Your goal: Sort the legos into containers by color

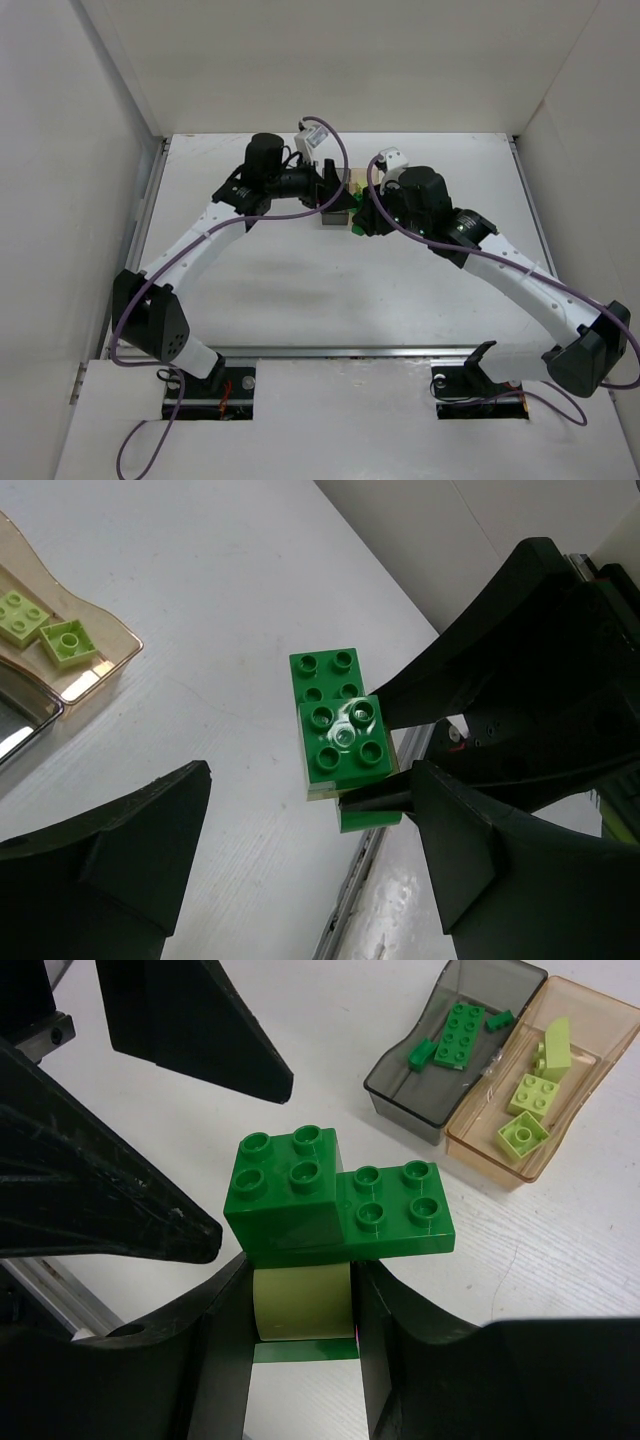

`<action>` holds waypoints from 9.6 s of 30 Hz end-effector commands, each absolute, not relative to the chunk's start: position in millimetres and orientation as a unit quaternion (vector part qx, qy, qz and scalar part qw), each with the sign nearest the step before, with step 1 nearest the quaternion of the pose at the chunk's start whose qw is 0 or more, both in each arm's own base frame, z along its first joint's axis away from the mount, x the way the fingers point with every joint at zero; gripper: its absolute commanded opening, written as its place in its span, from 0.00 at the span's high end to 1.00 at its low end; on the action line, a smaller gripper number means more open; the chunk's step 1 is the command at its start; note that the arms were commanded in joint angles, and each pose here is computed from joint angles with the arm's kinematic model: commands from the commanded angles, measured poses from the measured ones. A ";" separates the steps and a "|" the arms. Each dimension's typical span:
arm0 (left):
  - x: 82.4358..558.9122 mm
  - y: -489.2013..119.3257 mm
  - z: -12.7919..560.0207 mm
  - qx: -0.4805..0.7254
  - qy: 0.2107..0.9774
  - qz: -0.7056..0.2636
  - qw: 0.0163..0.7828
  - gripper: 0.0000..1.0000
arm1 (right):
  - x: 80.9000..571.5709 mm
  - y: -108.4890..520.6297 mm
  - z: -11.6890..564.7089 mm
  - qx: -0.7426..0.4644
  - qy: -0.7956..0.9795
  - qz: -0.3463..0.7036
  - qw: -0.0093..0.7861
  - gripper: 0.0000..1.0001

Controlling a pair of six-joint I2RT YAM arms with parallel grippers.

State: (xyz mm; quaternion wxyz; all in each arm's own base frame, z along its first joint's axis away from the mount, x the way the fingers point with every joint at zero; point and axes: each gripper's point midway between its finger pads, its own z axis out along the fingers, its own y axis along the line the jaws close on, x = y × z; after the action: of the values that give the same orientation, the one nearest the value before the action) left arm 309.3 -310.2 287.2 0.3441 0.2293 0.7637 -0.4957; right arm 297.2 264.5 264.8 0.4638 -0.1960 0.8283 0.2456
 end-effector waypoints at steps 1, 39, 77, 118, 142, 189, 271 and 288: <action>312.4 -316.5 320.5 0.243 0.736 -0.505 0.379 0.23 | 303.7 271.2 291.0 -0.196 0.802 0.257 0.502 1.00; 290.8 -336.0 293.4 0.301 0.752 -0.498 0.309 1.00 | 305.8 274.6 295.4 -0.203 0.802 0.257 0.500 1.00; 427.1 -273.2 221.1 0.212 0.829 -0.252 0.452 1.00 | 326.3 200.4 170.8 -0.044 0.913 0.111 0.391 1.00; 395.4 -175.2 180.8 0.165 0.892 -0.176 0.381 0.30 | 301.1 255.0 49.5 -0.317 0.916 -0.021 0.245 0.16; 393.1 -180.7 208.6 0.180 0.878 -0.193 0.400 0.30 | 222.5 214.0 23.4 -0.213 0.969 0.012 0.122 0.01; 391.4 -121.0 237.9 0.106 0.885 -0.063 0.448 0.29 | 504.0 317.6 195.4 -0.095 0.870 0.172 0.453 0.32; 367.1 -157.6 185.4 0.136 0.894 -0.177 0.389 0.32 | 283.1 251.3 97.1 0.375 0.869 0.287 0.148 0.47; 362.5 -156.2 187.0 0.136 0.894 -0.177 0.389 0.32 | 291.1 253.1 62.2 0.368 0.879 0.269 0.141 0.69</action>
State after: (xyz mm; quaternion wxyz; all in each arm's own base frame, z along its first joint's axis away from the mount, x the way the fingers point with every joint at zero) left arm 365.0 -155.0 172.8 0.3703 0.1325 0.9042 -0.1665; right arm 280.0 251.2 59.7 0.1199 0.3697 0.8847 0.2575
